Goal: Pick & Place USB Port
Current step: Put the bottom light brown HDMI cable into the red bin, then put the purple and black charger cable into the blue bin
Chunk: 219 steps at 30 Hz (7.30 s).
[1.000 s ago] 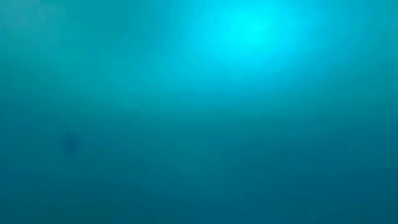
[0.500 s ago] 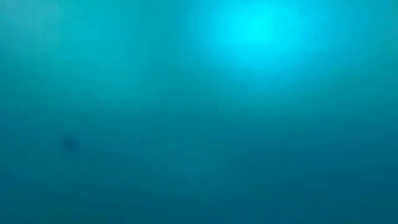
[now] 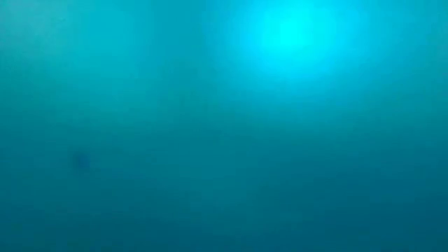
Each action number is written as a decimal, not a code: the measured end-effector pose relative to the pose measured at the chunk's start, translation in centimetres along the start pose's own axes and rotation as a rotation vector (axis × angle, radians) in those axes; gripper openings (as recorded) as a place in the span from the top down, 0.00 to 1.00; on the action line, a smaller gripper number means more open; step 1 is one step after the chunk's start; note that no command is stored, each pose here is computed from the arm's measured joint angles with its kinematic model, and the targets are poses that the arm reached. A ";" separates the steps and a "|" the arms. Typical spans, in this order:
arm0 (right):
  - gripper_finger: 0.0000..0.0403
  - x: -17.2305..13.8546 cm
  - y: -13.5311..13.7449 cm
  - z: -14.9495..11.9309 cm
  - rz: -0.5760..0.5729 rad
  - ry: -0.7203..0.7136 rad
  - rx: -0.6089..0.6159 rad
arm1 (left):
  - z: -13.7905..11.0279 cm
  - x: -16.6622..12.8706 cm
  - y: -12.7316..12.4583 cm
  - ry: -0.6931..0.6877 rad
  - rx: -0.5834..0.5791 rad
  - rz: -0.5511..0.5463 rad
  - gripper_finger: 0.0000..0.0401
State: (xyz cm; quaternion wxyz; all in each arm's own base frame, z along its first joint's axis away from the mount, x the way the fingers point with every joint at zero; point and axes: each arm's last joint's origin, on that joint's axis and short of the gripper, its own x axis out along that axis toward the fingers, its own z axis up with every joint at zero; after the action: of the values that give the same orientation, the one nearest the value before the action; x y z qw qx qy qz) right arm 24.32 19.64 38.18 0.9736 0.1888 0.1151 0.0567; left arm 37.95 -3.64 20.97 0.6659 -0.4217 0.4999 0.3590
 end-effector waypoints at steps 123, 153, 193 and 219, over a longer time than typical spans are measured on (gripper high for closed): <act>0.54 -1.5 -33.5 -9.6 -0.116 0.931 0.079 | -6.6 -19.7 10.3 -0.504 0.438 -0.180 0.77; 0.56 2.0 -32.5 -10.3 -0.357 0.983 -0.492 | -7.2 -18.2 10.5 -0.436 0.387 -0.173 0.77; 0.98 4.9 -13.3 -1.1 -0.166 0.572 0.177 | -7.3 -18.3 10.5 -0.458 0.363 -0.182 0.77; 0.98 17.1 -11.1 -9.6 -0.014 0.661 0.064 | -9.1 -20.2 7.7 -0.537 0.155 -0.544 0.77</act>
State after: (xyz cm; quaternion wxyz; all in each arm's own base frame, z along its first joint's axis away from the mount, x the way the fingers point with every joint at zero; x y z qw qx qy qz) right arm 39.23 15.47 21.82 0.8775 0.1898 0.4279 0.1045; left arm 22.88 -10.17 37.62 0.8737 -0.3784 0.2034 0.2283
